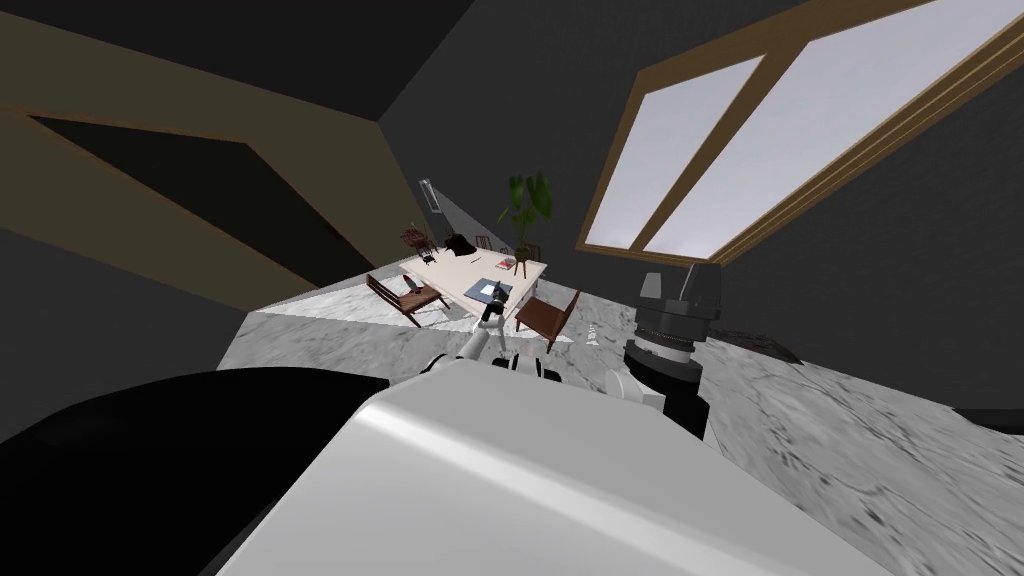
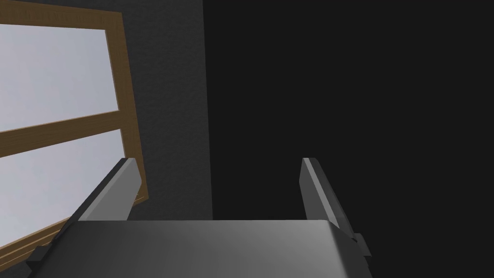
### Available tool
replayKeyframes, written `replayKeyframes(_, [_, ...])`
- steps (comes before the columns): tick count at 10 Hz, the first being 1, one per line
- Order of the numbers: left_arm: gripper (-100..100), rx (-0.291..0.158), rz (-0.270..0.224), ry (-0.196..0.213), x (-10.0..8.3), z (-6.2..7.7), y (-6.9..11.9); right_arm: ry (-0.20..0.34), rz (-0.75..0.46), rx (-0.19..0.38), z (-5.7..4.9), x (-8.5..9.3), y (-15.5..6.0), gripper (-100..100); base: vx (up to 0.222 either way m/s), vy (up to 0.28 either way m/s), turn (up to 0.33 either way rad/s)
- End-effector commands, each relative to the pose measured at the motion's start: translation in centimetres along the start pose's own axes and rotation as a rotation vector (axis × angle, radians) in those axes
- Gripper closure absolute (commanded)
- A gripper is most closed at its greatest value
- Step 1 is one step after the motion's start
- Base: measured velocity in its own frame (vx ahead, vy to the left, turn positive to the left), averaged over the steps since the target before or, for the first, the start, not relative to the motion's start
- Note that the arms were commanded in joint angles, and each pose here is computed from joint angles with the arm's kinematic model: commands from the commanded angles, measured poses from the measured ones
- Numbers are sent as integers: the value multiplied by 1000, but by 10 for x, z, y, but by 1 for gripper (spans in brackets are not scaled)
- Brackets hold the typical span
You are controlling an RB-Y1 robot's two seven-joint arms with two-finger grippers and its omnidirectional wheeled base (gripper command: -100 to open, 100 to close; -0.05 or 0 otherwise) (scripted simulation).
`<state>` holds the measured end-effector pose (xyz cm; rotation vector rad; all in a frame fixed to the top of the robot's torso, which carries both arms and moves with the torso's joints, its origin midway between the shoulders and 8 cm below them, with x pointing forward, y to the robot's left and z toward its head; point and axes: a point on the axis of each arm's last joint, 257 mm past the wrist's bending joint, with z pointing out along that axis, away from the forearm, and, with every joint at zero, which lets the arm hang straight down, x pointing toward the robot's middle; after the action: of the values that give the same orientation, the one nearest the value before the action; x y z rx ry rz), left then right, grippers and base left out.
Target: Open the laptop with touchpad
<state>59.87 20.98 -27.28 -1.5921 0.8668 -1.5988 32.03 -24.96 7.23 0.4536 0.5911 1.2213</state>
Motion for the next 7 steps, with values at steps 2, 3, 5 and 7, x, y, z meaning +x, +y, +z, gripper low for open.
replayKeyframes(2, [0,-5,1,6,7,7,-4,0,0,0,0,0,0,0,-11,-6,4])
replayKeyframes(3, [0,-5,1,6,7,7,-4,0,0,0,0,0,0,0,0,0,0])
replayKeyframes(5, [0,-5,1,6,7,7,-4,0,0,0,0,0,0,0,0,0,0])
replayKeyframes(7, [0,-5,1,6,7,7,-4,0,0,0,0,0,0,0,0,0,0])
